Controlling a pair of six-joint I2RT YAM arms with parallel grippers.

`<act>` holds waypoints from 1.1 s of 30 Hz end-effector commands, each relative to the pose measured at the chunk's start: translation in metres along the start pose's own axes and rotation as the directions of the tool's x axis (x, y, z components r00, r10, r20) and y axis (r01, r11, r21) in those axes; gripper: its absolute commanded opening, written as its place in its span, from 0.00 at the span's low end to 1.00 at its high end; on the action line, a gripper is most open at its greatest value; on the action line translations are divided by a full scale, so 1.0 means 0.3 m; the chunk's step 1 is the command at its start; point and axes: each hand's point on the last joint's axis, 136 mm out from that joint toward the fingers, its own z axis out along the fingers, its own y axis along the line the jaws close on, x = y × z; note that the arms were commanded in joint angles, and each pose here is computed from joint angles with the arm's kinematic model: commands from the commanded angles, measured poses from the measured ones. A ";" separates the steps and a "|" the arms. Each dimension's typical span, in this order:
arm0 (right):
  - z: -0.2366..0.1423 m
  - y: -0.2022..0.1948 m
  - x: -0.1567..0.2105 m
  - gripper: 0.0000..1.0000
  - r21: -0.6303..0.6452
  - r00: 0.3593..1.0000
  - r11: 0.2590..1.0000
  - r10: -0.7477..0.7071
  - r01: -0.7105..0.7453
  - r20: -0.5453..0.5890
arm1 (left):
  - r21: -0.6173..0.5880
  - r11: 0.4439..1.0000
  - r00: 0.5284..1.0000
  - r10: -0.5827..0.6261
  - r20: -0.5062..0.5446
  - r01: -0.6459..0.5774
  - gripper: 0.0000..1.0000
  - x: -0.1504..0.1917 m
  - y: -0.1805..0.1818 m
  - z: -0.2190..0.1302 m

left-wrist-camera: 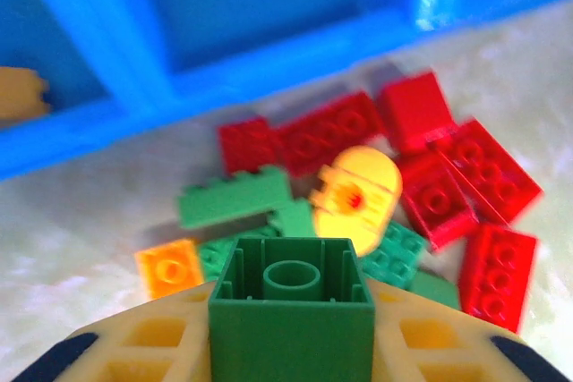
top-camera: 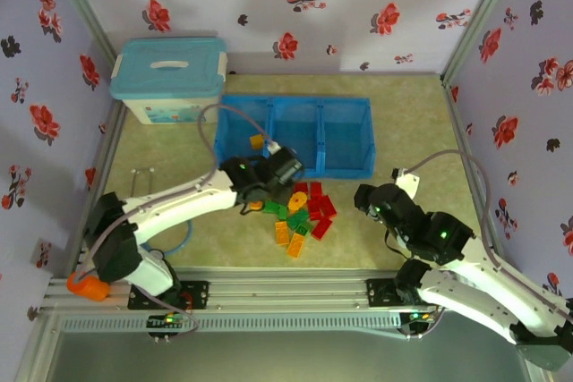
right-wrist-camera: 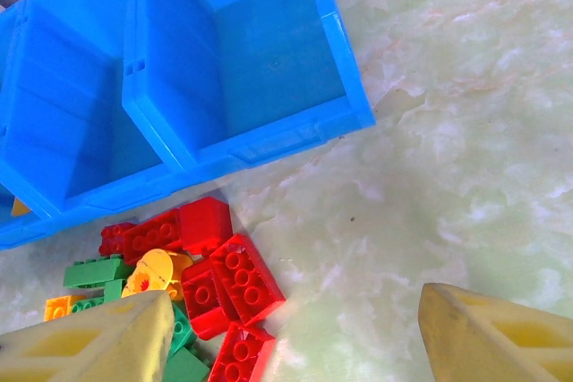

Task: Sort the legos into containers by color
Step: Place the lego in the container.

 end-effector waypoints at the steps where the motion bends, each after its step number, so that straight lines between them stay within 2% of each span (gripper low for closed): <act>1: 0.013 -0.035 0.013 0.73 0.044 1.000 0.999 -0.006 0.006 -0.002 | -0.038 0.999 1.000 -0.025 0.013 0.026 0.29 -0.039 0.124 -0.005; 5: 0.023 -0.021 0.030 0.73 0.038 0.999 0.999 -0.010 0.011 -0.030 | -0.032 0.989 0.990 -0.142 0.009 0.142 0.29 -0.086 0.245 0.043; 11: 0.045 -0.005 0.062 0.73 0.026 0.997 1.000 -0.013 0.015 -0.070 | -0.060 0.969 0.970 -0.242 -0.002 0.241 0.28 -0.136 0.372 0.129; 24: 0.065 0.011 0.105 0.73 0.012 0.991 0.999 -0.028 0.030 -0.130 | -0.105 0.952 0.953 -0.296 -0.063 0.288 0.31 -0.204 0.467 0.281; 27: 0.068 0.013 0.110 0.73 0.011 0.990 1.000 -0.026 0.027 -0.137 | -0.116 0.949 0.950 -0.303 -0.071 0.294 0.40 -0.212 0.481 0.299; 31: 0.068 0.024 0.109 0.72 0.002 0.990 1.000 -0.025 0.025 -0.140 | -0.105 0.947 0.949 -0.311 -0.061 0.303 0.64 -0.237 0.475 0.277; 33: 0.068 0.032 0.109 0.72 -0.003 0.989 1.000 -0.031 0.031 -0.144 | -0.086 0.946 0.948 -0.317 -0.033 0.313 0.71 -0.257 0.468 0.240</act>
